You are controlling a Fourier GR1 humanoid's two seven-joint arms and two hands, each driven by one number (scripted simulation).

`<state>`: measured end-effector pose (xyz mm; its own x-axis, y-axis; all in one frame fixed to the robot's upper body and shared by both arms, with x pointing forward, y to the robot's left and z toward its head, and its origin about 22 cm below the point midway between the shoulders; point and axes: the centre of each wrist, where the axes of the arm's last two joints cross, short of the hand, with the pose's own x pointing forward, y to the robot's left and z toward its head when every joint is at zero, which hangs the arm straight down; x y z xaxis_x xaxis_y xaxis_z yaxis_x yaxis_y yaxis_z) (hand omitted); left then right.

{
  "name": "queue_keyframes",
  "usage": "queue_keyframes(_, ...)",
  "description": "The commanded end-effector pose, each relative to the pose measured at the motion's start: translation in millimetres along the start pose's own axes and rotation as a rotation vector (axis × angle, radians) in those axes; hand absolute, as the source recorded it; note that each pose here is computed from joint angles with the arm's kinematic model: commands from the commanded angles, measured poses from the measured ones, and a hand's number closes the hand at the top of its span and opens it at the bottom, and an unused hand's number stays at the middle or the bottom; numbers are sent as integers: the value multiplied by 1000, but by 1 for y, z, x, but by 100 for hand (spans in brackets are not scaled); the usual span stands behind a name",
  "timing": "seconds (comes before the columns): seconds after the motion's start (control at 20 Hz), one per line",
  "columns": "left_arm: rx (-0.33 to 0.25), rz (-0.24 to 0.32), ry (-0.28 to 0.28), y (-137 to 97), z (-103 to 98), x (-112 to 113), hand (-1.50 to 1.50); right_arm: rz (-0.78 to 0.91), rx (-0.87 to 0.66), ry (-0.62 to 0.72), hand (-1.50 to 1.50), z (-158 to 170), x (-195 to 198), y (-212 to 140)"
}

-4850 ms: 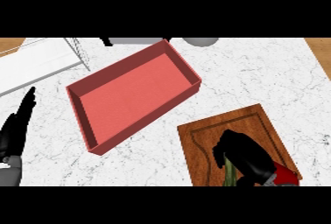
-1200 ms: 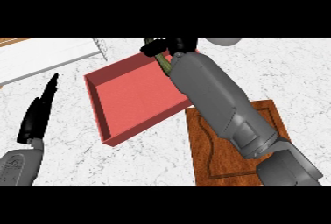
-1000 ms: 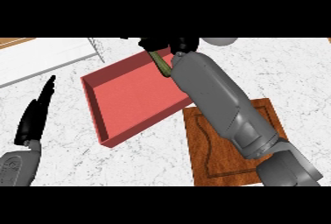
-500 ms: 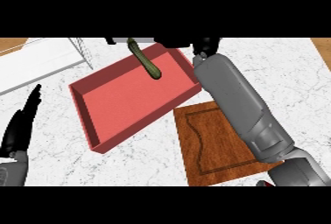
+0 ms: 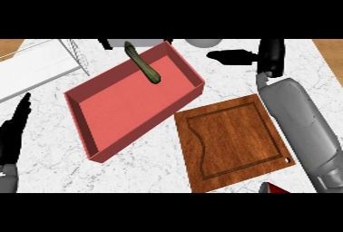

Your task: Pick the squash from the cutting board and place it in the cardboard box

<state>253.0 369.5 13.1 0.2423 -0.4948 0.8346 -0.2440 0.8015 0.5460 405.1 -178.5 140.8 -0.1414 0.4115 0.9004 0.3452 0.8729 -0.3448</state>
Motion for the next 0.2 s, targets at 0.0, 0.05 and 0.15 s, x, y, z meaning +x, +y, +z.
queue_keyframes(0.0,5,-3,2,11,2,-7,0,32,60,17,-150,24,-4,-46)
queue_keyframes(0.05,-4,8,-4,-1,-2,5,0,56,46,11,-150,20,-15,-61)
queue_keyframes(0.15,6,7,-9,-13,4,2,0,87,89,21,-150,38,-28,-79)
